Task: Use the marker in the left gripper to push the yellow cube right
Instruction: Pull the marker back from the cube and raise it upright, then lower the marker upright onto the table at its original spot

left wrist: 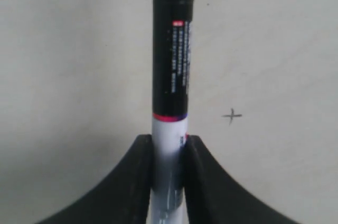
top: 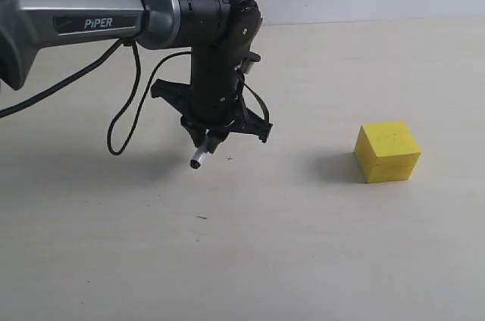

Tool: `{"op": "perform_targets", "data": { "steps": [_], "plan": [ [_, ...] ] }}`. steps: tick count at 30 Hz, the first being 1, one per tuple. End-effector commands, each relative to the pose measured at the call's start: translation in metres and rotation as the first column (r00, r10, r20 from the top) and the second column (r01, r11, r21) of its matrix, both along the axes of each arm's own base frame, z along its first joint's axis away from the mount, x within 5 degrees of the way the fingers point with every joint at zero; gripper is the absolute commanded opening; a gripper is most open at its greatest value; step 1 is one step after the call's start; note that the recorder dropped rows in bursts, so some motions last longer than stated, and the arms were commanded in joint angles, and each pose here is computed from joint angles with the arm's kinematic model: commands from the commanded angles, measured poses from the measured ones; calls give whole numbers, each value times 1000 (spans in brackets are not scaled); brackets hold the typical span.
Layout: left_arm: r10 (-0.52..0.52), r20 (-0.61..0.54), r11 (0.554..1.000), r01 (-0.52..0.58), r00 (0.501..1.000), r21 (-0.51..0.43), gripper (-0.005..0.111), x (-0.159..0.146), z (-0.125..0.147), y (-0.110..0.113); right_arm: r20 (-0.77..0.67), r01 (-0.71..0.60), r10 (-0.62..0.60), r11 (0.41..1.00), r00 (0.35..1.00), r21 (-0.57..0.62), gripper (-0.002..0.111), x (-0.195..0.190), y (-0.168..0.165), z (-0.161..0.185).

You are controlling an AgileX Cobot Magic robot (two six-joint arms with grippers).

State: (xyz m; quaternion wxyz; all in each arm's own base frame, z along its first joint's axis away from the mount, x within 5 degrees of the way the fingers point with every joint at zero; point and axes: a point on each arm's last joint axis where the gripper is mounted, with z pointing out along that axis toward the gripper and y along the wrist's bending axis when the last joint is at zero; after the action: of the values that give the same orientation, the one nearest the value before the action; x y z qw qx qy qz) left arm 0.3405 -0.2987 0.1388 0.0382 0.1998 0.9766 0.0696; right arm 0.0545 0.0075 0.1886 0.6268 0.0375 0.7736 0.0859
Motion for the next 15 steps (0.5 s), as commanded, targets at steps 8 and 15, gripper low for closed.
{"op": "perform_targets", "data": {
  "steps": [8,15],
  "plan": [
    [295,-121,943,-310,948,-125,0,-17,3,-15,8,2,-2,1000,1000,-8,0,0,0,-1],
    [310,-89,936,-321,946,-147,0,-23,5,-25,8,2,-2,1000,1000,-8,0,0,0,-1]
  ]
}}
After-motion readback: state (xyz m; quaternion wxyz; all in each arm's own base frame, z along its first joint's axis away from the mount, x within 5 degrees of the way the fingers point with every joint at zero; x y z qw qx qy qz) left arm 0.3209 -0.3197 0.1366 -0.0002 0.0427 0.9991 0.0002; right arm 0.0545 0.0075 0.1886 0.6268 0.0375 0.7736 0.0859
